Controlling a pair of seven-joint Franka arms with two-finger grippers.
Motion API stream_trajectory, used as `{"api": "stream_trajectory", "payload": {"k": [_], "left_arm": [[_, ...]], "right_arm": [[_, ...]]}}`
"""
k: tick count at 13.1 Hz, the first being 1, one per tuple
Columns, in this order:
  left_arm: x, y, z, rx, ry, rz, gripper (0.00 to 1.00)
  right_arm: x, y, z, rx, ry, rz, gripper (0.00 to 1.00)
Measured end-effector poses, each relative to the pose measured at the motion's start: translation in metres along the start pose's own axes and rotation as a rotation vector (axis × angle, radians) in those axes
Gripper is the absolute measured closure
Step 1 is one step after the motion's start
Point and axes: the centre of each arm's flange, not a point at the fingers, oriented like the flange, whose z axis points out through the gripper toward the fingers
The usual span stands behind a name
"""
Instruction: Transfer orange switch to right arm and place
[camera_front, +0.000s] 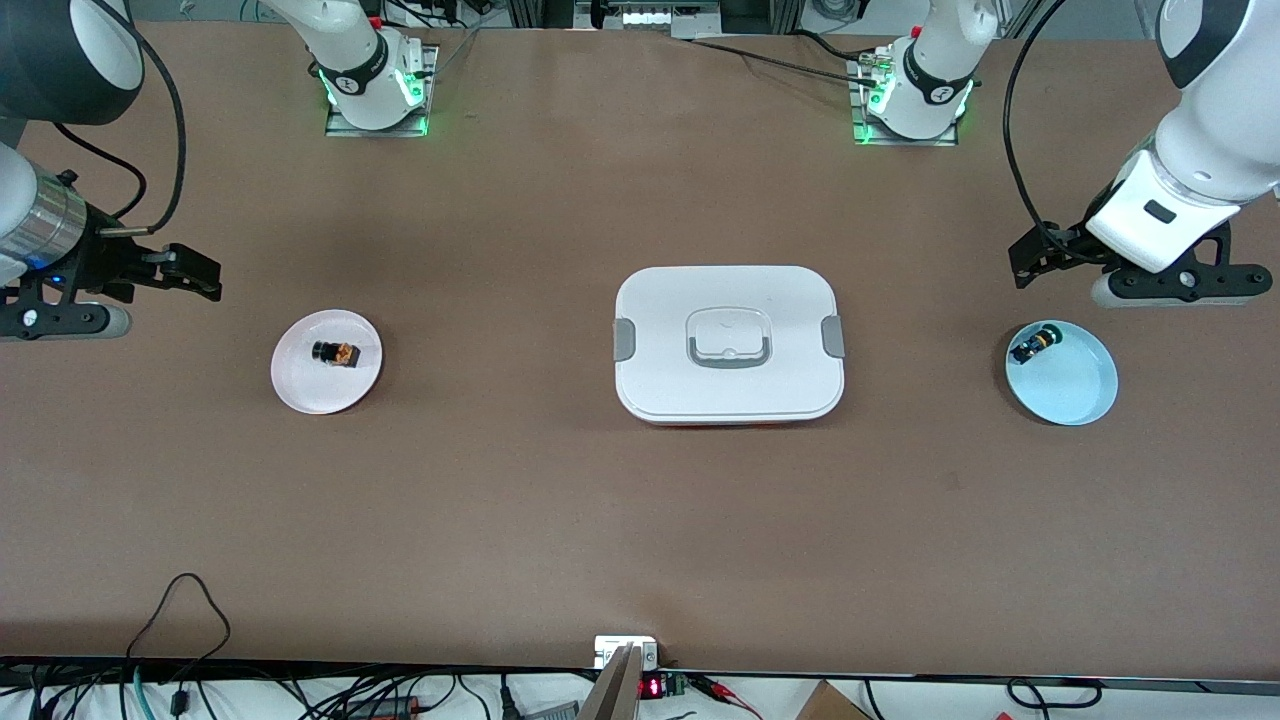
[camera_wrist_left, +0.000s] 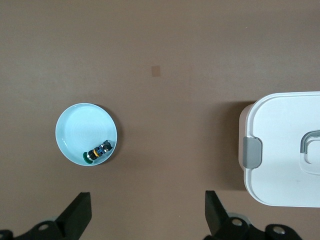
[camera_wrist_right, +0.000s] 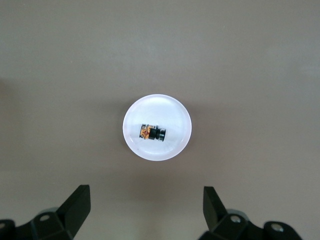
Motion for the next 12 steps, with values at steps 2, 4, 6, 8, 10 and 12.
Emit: {"api": "stream_trajectory", "payload": {"k": [2, 4, 6, 8, 10, 12], "left_arm": [[0.000, 0.000, 0.000, 0.000, 0.000, 0.000, 0.00], [0.000, 0.000, 0.000, 0.000, 0.000, 0.000, 0.00], [0.000, 0.000, 0.000, 0.000, 0.000, -0.001, 0.00], [0.000, 0.000, 0.000, 0.000, 0.000, -0.001, 0.00], [0.000, 0.000, 0.000, 0.000, 0.000, -0.001, 0.00], [0.000, 0.000, 0.000, 0.000, 0.000, -0.001, 0.00]], "right_arm": [[-0.008, 0.004, 0.002, 0.002, -0.010, 0.015, 0.00], [-0.019, 0.013, 0.000, 0.007, 0.002, 0.027, 0.00], [-0.027, 0.017, 0.000, 0.011, 0.023, 0.032, 0.00], [-0.033, 0.017, -0.005, 0.014, 0.032, 0.031, 0.00], [-0.038, 0.017, -0.013, 0.015, 0.047, 0.029, 0.00], [-0.040, 0.016, -0.016, 0.015, 0.053, 0.011, 0.00]]}}
